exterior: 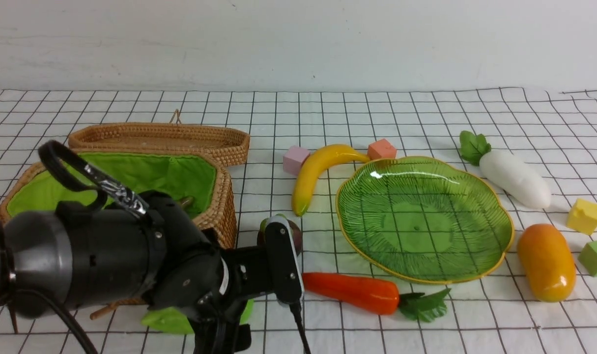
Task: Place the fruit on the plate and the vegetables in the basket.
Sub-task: Take a chayote with your left arm and place it on the basket on the left.
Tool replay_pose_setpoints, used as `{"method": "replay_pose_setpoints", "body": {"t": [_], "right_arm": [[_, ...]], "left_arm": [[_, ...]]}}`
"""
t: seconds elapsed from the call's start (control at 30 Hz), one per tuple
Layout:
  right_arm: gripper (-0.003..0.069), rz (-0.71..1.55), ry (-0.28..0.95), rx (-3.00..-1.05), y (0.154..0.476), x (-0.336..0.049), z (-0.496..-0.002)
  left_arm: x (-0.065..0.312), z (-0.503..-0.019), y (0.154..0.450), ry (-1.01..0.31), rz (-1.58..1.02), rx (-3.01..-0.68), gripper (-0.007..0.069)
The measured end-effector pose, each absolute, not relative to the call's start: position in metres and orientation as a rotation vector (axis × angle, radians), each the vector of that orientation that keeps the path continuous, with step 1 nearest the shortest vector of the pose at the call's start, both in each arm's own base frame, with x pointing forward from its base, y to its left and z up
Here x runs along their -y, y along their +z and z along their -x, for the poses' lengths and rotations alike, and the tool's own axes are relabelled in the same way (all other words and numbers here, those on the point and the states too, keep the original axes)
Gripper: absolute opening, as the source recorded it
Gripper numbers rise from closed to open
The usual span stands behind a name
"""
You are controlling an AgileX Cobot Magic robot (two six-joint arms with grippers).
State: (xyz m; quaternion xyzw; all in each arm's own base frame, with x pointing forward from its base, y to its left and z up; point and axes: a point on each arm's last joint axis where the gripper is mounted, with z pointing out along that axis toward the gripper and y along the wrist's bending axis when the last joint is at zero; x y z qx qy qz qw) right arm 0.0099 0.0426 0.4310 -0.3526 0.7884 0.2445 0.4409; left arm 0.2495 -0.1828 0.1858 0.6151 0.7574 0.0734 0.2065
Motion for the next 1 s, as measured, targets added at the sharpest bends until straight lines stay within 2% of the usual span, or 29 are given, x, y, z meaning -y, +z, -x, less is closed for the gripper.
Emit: {"method": "replay_pose_setpoints", "body": {"t": [0.13, 0.3, 0.53, 0.73, 0.8, 0.87, 0.9, 0.97, 1.0], "right_arm": [[0.0127, 0.877, 0.608, -1.957, 0.431, -0.043, -0.010], [0.0127, 0.877, 0.612, -1.957, 0.431, -0.043, -0.010], [0.0131, 0.878, 0.619, -1.956, 0.431, -0.043, -0.009], [0.0137, 0.879, 0.622, -1.955, 0.431, -0.043, -0.009], [0.0138, 0.879, 0.622, -1.955, 0.431, -0.043, -0.009], [0.0139, 0.859, 0.615, -1.967, 0.431, -0.042, -0.010], [0.0139, 0.851, 0.614, -1.970, 0.431, -0.042, -0.010], [0.0141, 0.797, 0.594, -1.980, 0.432, -0.040, -0.013], [0.0141, 0.793, 0.592, -1.980, 0.432, -0.040, -0.014]], "left_arm": [[0.184, -0.253, 0.178, 0.222, -1.744, -2.119, 0.0520], [0.182, -0.250, 0.167, 0.218, -1.735, -2.220, 0.0444], [0.180, -0.248, 0.171, 0.213, -1.689, -2.269, 0.0444], [0.175, -0.240, 0.196, 0.181, -1.615, -2.263, 0.0444], [0.175, -0.232, 0.211, 0.162, -1.596, -2.247, 0.0444], [0.180, -0.214, 0.239, 0.139, -1.607, -2.169, 0.0444], [0.180, -0.214, 0.239, 0.140, -1.607, -2.171, 0.0444], [0.186, -0.194, 0.267, 0.113, -1.627, -2.058, 0.0444], [0.187, -0.192, 0.269, 0.111, -1.628, -2.051, 0.0444]]}}
